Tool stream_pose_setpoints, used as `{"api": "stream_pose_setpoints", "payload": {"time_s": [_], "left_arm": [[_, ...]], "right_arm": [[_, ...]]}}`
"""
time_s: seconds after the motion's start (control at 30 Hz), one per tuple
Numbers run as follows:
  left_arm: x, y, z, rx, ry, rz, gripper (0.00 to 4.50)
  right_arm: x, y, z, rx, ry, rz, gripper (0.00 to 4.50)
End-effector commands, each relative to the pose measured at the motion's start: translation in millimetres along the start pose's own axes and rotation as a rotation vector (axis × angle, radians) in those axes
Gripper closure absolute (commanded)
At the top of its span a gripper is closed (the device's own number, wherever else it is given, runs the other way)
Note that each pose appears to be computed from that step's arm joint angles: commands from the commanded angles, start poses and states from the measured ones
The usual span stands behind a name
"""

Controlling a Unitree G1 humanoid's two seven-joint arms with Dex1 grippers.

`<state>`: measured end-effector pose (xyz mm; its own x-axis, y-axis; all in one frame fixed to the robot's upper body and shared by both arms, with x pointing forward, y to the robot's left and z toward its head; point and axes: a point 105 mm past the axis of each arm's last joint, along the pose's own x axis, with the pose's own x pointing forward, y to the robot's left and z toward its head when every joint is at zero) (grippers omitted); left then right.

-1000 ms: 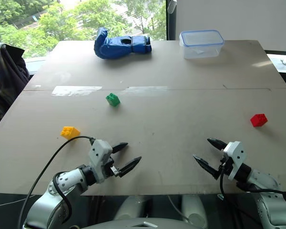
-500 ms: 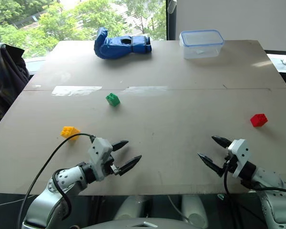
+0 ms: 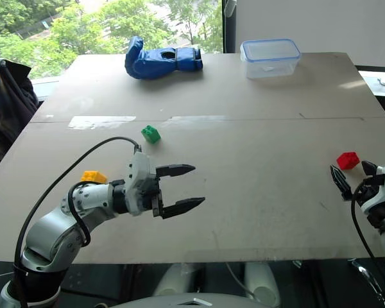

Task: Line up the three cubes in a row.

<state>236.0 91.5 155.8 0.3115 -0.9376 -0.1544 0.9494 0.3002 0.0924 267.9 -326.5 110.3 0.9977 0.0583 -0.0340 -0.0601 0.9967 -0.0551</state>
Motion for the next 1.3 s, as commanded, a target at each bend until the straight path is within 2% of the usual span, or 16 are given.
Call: {"api": "stream_pose_setpoints", "payload": {"time_s": [0.03,0.2,0.63,0.67,0.73,0.87,0.9,0.97,1.17,1.23,1.3], "left_arm": [[5.5,-2.9,17.9,0.029,-0.013,-0.111,0.02],[16.2,6.9,37.6,0.022,-0.078,-0.171,0.02],[25.0,7.1,47.2,0.122,-0.057,-0.237,0.02],[25.3,7.1,47.5,0.127,-0.057,-0.236,0.00],[25.1,7.1,47.5,0.127,-0.058,-0.234,0.00],[22.4,7.2,45.8,0.126,-0.054,-0.227,0.00],[21.3,7.3,45.1,0.125,-0.051,-0.225,0.00],[19.1,7.1,43.4,0.125,-0.044,-0.221,0.00],[7.4,0.9,41.0,0.099,-0.040,-0.269,0.00],[4.6,0.8,40.0,0.099,-0.033,-0.293,0.00],[3.5,2.4,39.5,0.107,-0.027,-0.300,0.00]], "right_arm": [[5.9,-24.1,0.1,0.001,-0.003,-0.142,0.00],[22.9,-26.5,-7.3,0.033,0.008,-0.123,0.00],[43.8,-30.3,-0.3,0.035,-0.002,-0.069,0.00],[44.8,-30.1,1.1,0.035,-0.010,-0.064,0.52],[46.1,-27.9,1.5,0.035,-0.010,-0.038,1.25],[45.9,-25.3,1.3,0.039,-0.004,-0.005,3.15],[45.7,-22.6,1.9,0.038,-0.003,0.019,3.17],[45.5,-9.3,4.9,0.031,0.004,0.112,3.17],[45.8,80.3,46.2,-0.024,-0.075,0.691,3.17],[40.3,106.9,48.6,-0.083,-0.059,0.928,3.17],[39.3,116.4,45.0,-0.138,-0.044,1.050,3.17]]}}
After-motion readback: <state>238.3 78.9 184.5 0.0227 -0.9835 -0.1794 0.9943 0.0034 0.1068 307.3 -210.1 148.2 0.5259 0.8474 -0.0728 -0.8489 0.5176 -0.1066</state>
